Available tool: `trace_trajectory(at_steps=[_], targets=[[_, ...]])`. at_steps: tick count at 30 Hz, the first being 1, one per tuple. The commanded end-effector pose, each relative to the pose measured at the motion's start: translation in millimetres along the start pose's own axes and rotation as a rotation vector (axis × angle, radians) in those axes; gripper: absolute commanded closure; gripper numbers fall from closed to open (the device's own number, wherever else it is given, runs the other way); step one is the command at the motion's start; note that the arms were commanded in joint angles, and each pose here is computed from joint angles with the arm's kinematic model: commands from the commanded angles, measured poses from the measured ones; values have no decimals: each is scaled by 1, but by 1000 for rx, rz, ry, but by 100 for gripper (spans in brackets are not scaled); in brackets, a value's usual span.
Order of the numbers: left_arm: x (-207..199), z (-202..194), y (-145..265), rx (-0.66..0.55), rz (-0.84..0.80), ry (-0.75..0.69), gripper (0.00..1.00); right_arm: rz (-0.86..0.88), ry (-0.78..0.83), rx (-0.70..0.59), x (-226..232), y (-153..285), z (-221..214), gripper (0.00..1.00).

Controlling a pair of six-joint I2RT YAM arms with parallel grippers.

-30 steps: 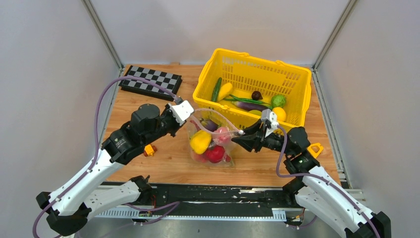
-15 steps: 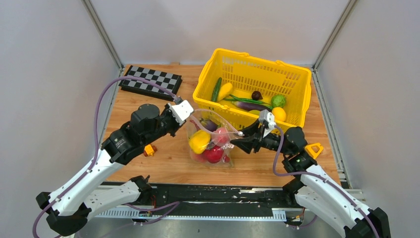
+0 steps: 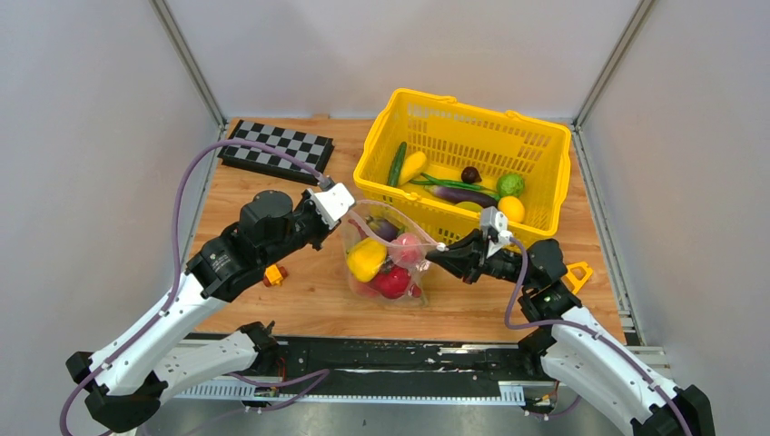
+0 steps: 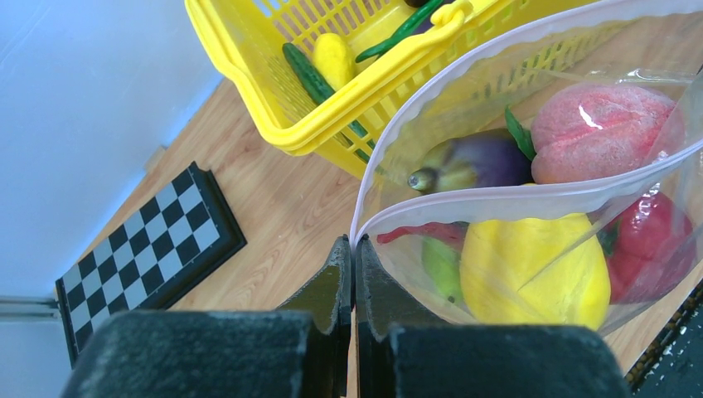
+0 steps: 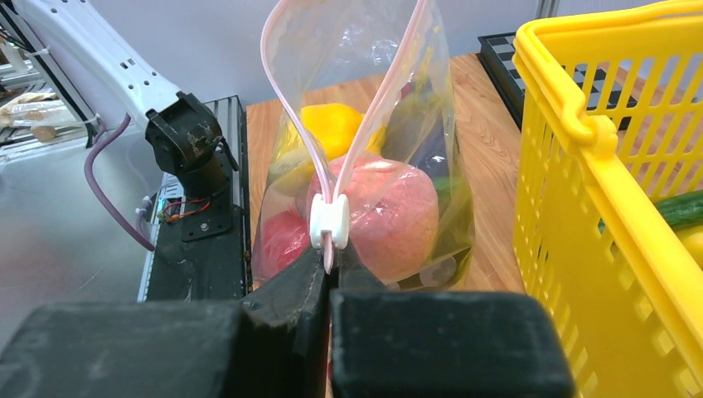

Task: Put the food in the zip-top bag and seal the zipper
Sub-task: Adjust the zipper food storage bag at the center of the board, then zip the zipper food storage bag at the center of the board.

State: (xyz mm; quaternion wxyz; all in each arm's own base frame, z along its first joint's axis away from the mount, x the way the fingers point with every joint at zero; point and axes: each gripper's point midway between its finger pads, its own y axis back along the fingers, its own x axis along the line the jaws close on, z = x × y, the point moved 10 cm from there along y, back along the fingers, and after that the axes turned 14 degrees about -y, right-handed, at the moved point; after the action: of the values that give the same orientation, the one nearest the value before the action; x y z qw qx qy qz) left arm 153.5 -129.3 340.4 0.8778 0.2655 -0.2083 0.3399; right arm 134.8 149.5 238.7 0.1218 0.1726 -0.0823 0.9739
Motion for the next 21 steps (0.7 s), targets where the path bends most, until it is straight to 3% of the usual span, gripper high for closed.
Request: trace_trajectory(at_steps=[1, 8, 9, 12, 13, 21], targets=[[5, 5, -2, -35, 42, 20, 100, 36, 41, -45, 3, -2, 9, 100], [6, 4, 1, -25, 51, 19, 98, 17, 72, 16, 1, -4, 18, 100], [7, 6, 1, -34, 53, 22, 90, 10, 73, 29, 1, -6, 21, 100], [8, 14, 5, -87, 46, 42, 46, 4, 75, 65, 0, -9, 28, 100], [9, 17, 7, -106, 40, 46, 37, 7, 72, 75, 0, -10, 30, 100], [21, 43, 28, -223, 38, 59, 14, -23, 87, 130, 0, -16, 50, 100]])
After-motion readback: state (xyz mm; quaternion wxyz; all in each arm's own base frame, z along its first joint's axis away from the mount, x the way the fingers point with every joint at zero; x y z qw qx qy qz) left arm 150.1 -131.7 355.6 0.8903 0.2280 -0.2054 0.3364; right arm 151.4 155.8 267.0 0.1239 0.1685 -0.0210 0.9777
